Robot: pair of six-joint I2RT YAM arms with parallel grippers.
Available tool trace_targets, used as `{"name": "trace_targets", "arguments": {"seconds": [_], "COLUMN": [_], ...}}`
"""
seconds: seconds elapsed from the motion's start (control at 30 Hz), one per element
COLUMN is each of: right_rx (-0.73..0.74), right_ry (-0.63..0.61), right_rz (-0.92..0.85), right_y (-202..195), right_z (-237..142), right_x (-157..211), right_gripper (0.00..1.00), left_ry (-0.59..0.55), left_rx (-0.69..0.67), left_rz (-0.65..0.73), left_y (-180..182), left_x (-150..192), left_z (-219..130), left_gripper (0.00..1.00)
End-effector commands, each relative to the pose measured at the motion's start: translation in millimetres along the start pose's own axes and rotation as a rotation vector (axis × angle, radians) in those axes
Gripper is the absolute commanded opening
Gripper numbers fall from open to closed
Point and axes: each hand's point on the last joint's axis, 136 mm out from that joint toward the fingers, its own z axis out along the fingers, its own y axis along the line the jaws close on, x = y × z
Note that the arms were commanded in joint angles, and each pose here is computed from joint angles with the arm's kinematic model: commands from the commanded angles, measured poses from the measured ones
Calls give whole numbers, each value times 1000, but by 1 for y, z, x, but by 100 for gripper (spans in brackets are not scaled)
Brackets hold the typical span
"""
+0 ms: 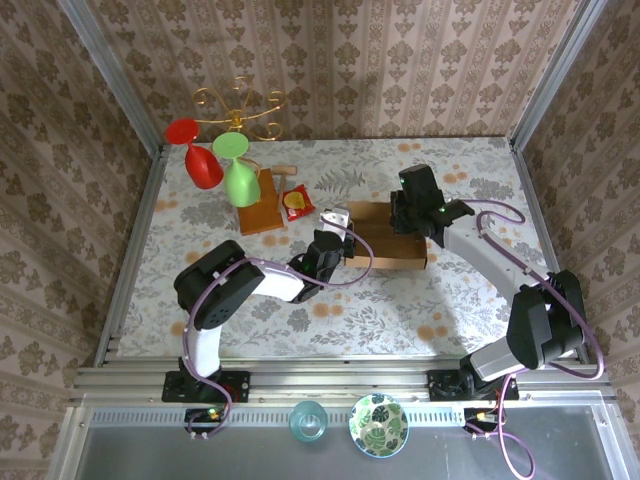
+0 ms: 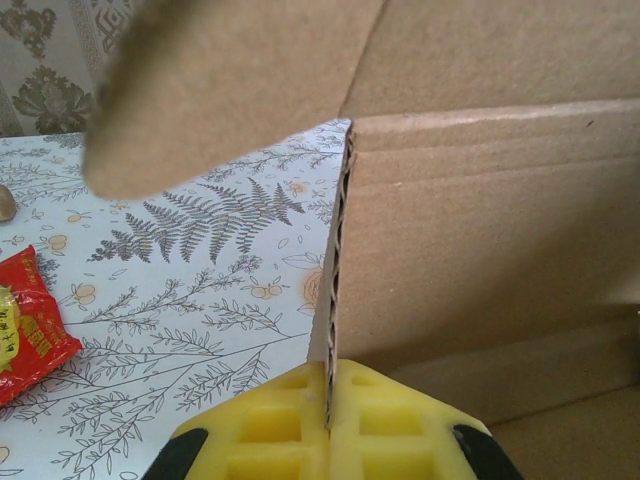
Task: Fold the paper box
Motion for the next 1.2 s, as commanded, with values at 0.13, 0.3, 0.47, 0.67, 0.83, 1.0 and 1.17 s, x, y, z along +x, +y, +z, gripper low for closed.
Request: {"name": "trace_targets", "arguments": {"seconds": [0.13, 0.3, 0.47, 0.67, 0.83, 1.0, 1.17], "right_rx": [31, 52, 67, 67, 116, 171, 236], "right_ry": [-4, 14, 13, 29, 61, 72, 76], "right_rz": [22, 14, 17, 3, -53, -162, -233], "right_y": [-21, -43, -60, -67, -87, -114, -144], "right_z": [-1, 2, 7, 3, 4, 7, 10], "right_x": [-8, -10, -16, -17, -17, -24, -34], "right_gripper": [11, 6, 4, 4, 6, 9, 22], "left_ry": [100, 98, 130, 201, 317, 456, 553], "left_rx": [-4, 46, 120, 89, 40, 83, 143], "left_rz": [26, -58, -143, -251, -426, -570, -608], "left_y": [6, 1, -10, 8, 33, 30, 10], "left_x": [20, -1, -15, -25, -40, -43, -34], "left_z": [-2, -18, -54, -96, -96, -76, -57], "left_gripper": [14, 36, 40, 42, 44, 44, 45]}}
